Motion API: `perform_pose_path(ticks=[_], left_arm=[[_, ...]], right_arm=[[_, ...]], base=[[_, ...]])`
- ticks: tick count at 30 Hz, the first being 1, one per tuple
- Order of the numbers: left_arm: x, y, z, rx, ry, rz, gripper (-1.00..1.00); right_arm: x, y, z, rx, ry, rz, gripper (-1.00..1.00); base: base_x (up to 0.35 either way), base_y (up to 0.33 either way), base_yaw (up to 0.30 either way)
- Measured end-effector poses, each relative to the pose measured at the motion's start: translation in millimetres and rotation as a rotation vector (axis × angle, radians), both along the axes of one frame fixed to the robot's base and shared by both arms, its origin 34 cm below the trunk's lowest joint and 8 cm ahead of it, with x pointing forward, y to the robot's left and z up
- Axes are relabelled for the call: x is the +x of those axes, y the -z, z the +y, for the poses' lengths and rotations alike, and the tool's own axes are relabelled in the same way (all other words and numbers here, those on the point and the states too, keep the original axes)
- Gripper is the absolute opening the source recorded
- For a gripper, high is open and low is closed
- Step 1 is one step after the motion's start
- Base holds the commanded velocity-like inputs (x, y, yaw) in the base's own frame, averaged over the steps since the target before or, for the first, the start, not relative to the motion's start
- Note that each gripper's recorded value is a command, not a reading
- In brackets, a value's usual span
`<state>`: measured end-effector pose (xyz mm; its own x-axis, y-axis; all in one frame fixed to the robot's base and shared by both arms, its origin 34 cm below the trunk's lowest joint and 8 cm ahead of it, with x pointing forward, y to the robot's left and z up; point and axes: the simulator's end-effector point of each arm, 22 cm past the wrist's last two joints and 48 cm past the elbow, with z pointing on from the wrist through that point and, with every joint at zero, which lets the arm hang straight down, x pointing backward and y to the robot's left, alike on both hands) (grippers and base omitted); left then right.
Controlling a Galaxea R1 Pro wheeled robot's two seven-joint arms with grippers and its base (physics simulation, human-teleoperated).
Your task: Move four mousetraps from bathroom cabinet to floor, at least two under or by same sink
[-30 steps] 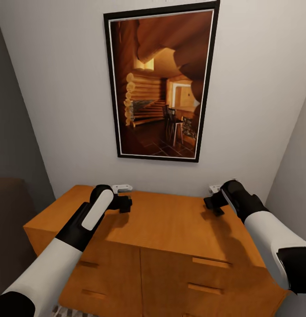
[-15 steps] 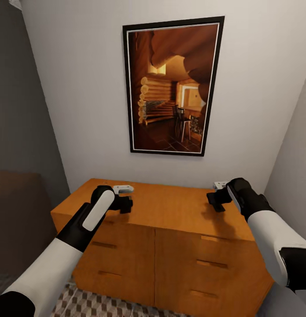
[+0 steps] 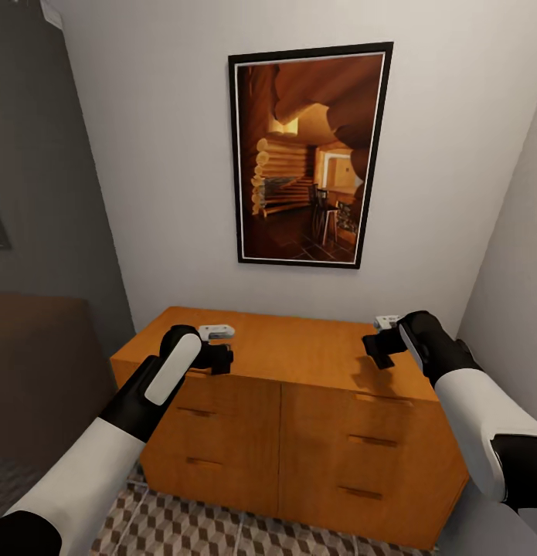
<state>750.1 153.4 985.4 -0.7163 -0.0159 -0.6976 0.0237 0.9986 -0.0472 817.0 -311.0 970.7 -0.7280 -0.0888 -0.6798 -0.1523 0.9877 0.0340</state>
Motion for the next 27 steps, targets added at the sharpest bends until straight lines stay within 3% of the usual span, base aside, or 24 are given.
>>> perform_pose_path(ticks=[13,27], left_arm=[[0.1,0.8,1.4,0.002,-0.002,0.002,-1.0],[-0.1,5.4,4.6,0.002,-0.007,0.011,-1.0]], right_arm=[[2.0,-2.1,2.4,0.0,-0.007,-0.013,-1.0],[3.2,-1.8,4.8,0.001,-0.011,-0.017,-1.0]], base=[[-0.009,-0.001,0.0],[-0.273,-0.083,0.0]])
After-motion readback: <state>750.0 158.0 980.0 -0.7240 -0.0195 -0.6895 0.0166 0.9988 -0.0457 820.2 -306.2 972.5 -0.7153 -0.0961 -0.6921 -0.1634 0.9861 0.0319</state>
